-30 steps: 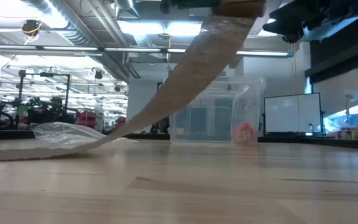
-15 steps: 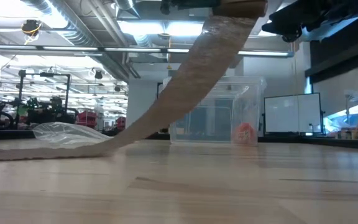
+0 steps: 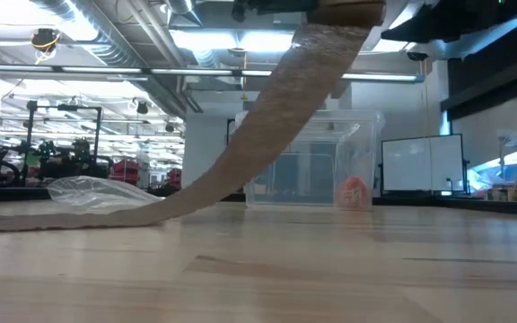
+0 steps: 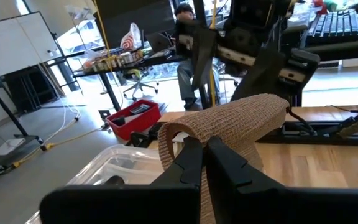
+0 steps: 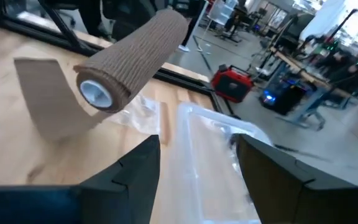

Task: Roll bandage
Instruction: Roll the brown bandage

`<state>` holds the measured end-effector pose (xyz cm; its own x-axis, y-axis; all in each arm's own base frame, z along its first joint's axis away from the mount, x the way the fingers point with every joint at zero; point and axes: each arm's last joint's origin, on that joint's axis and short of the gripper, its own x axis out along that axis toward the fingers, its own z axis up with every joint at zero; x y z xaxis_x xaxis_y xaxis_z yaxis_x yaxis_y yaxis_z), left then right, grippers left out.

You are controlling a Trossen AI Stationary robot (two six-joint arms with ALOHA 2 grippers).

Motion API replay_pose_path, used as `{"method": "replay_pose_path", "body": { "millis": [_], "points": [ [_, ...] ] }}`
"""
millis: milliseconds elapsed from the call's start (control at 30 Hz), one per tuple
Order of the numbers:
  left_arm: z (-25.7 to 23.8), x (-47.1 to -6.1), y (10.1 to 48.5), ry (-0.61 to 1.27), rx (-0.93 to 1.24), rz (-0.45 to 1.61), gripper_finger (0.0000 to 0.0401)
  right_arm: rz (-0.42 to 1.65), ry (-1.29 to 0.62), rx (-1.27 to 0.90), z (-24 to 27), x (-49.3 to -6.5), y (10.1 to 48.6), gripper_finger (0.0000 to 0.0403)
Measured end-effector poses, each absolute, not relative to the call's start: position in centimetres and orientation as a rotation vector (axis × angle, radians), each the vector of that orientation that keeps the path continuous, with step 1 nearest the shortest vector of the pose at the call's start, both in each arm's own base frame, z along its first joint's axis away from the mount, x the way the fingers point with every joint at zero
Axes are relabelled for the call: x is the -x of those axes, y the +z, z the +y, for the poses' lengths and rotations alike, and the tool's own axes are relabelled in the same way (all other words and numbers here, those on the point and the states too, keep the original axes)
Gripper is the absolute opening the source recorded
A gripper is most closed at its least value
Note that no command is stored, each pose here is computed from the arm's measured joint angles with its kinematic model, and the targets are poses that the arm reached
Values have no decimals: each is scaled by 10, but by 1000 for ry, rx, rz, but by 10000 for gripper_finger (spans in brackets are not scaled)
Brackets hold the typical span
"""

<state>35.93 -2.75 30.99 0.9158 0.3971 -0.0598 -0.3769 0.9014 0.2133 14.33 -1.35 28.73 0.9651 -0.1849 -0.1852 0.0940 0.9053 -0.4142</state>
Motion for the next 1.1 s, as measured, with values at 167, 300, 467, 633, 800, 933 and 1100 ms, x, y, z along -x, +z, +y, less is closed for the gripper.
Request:
{"method": "replay_pose_path", "body": {
  "millis": [167,300,467,633,800,933,1100],
  "points": [
    [-25,-359,310,408,-169,96,0,259,-110,459,-9,-148,286,216],
    [-24,-360,311,413,-152,89,0,270,-101,473,-2,-157,283,216],
    [-22,-360,310,419,-151,90,0,252,-108,510,9,-163,284,216],
    [-22,-360,310,418,-151,92,0,237,-172,549,15,-163,286,216],
    [-23,-360,310,418,-145,89,0,216,-163,545,17,-167,287,216],
    [-23,-360,311,420,-144,87,0,190,-141,543,19,-172,288,216],
    [-22,-360,310,425,-132,89,0,179,-168,581,18,-176,289,216]
  ]
}}
